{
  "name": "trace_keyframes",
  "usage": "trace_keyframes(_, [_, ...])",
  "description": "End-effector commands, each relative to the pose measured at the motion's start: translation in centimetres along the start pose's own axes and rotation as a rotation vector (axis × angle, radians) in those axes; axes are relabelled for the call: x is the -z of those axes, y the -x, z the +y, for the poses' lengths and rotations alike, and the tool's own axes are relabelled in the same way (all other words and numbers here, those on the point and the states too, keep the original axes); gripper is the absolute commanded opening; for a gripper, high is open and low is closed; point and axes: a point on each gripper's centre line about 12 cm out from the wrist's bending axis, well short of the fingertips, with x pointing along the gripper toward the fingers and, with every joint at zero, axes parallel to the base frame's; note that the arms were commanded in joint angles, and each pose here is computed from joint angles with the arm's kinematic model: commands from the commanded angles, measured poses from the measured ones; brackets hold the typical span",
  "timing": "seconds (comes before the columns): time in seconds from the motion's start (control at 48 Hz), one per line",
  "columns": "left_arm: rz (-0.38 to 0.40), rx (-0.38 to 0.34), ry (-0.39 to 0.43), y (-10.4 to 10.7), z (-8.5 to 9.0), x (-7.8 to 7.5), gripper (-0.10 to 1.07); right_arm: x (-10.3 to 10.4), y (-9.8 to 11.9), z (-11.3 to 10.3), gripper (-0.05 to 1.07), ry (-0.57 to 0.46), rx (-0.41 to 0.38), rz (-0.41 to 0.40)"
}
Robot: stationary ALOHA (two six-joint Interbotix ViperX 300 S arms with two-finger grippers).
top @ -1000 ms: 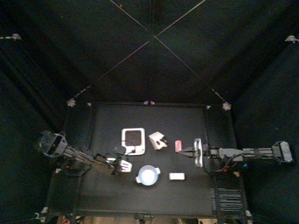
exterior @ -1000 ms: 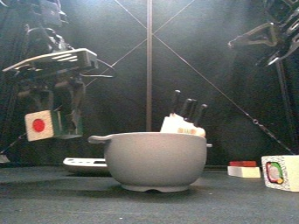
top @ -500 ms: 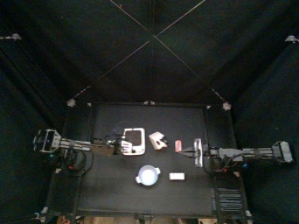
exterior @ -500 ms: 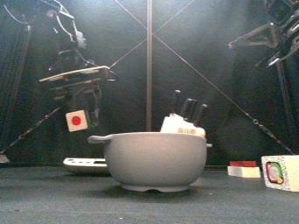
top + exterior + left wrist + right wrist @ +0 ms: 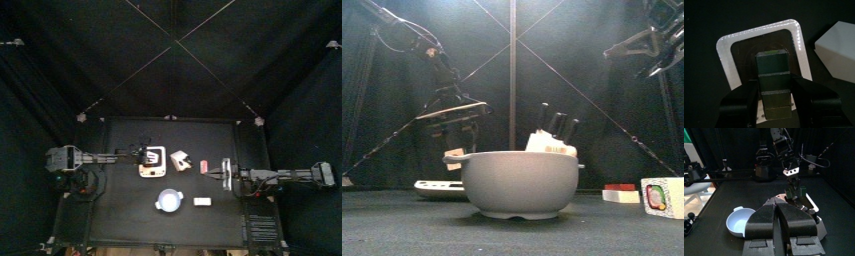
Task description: Put green sushi roll on stove
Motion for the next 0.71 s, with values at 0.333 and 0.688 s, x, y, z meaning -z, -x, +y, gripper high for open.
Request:
trace_keyframes(0.333, [0.01, 0.029, 0.009, -0.77, -0.74, -1.04, 0.65, -0.22, -0.23, -0.16, 0.04, -0.001, 0.008, -0.005])
trace_keyframes(0.688, [0.007, 0.031, 0.008, -0.76, -0.77, -1.13, 0.84, -0.16, -0.22, -0.18, 0.04, -0.001, 0.009, -0.003])
